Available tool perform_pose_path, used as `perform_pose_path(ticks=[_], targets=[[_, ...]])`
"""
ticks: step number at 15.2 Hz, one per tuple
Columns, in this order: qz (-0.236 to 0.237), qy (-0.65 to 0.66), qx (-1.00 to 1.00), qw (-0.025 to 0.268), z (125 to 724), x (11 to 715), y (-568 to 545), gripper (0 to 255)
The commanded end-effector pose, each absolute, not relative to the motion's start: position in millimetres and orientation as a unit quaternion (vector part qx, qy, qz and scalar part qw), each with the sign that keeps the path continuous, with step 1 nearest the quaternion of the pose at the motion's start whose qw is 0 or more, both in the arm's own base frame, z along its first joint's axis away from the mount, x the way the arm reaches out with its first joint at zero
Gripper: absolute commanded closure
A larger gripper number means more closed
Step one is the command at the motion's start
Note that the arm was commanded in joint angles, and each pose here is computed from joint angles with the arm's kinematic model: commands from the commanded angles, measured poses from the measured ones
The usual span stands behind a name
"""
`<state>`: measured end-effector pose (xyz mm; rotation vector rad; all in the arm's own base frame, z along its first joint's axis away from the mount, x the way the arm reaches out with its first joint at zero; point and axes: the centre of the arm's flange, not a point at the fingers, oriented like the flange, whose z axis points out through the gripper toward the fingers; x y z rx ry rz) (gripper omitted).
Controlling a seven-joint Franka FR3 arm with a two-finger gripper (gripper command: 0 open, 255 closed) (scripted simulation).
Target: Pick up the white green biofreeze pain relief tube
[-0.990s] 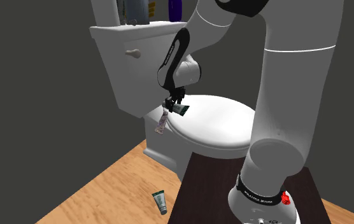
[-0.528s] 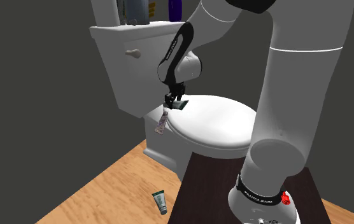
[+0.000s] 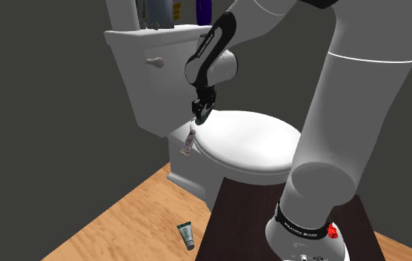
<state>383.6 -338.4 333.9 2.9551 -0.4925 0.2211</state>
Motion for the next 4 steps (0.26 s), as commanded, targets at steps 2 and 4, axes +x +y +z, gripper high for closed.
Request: perform_pose_path(ticks=[2, 4], targets=[[0.073, -0.164, 0.981, 0.069, 349.8, 384.9, -339.3, 255], [0.073, -0.164, 0.981, 0.069, 350.6, 384.9, -339.2, 255]])
